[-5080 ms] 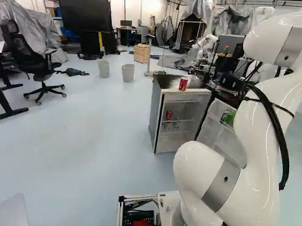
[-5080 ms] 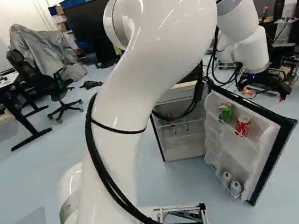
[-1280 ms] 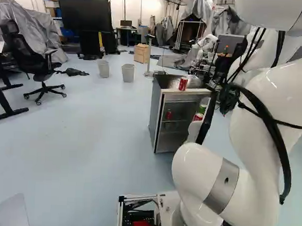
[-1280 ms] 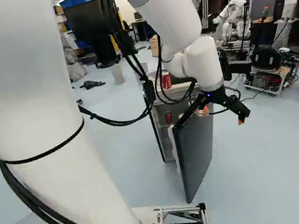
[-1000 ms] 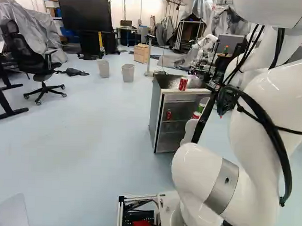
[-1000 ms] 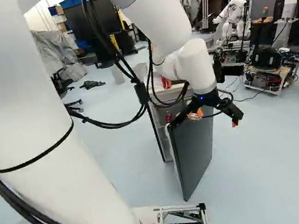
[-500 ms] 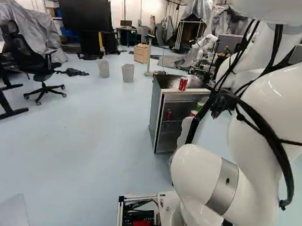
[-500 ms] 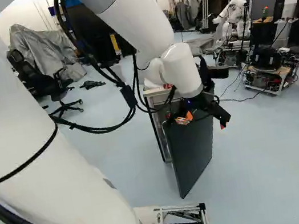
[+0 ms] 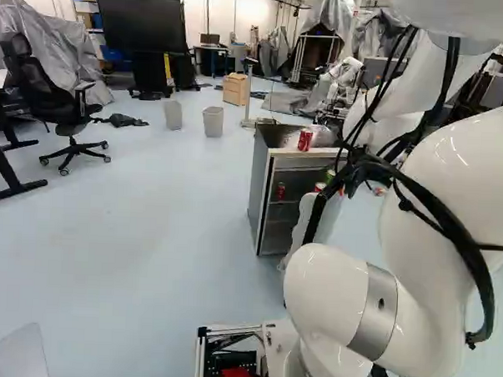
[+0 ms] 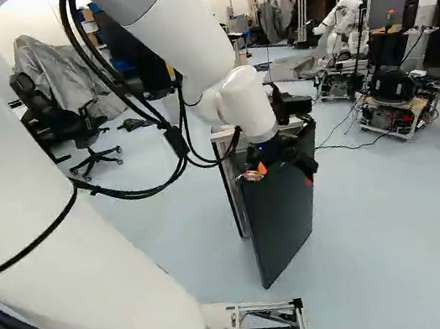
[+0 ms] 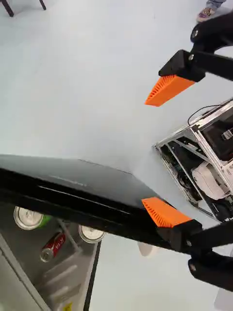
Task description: Grab a drink from the fridge
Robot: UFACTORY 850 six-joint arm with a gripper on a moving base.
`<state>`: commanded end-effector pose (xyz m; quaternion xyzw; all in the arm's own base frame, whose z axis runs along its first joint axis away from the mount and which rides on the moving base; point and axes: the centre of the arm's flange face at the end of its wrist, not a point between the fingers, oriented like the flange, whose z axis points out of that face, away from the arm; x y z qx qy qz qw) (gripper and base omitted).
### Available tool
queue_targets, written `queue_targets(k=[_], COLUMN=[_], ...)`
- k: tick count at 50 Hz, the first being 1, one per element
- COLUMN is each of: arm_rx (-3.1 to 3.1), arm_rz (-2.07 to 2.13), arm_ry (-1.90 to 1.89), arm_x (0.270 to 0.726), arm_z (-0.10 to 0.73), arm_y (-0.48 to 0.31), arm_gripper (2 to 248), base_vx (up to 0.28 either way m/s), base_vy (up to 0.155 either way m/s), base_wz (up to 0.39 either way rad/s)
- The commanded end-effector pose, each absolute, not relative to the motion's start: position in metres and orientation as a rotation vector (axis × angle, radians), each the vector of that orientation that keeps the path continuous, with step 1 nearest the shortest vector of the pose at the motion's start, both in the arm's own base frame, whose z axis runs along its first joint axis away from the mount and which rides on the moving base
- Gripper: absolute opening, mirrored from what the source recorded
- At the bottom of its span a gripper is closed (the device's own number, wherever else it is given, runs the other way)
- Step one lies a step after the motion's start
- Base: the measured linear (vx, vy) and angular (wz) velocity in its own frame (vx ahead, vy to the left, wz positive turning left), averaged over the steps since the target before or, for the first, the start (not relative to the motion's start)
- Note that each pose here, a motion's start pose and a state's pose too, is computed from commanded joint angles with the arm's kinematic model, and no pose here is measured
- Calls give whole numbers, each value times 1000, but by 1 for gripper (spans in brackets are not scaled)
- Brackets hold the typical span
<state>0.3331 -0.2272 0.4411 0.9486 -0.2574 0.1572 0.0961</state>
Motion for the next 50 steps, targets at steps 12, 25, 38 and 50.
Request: queue_targets(k=[12, 25, 38, 50], arm_rx=[2836, 2861, 2878, 2881], arm_rz=[474, 483, 490, 491], arm_ry=[-691, -615, -559, -551], arm_x=[349, 367, 381, 383], arm_z=[441, 442, 442, 442], arm_y=[-212, -196, -185, -183], arm_gripper=[247, 247, 247, 247], base_vx=[0, 0, 0, 0], base_vy=[0, 0, 0, 0], base_wz=[0, 0, 0, 0])
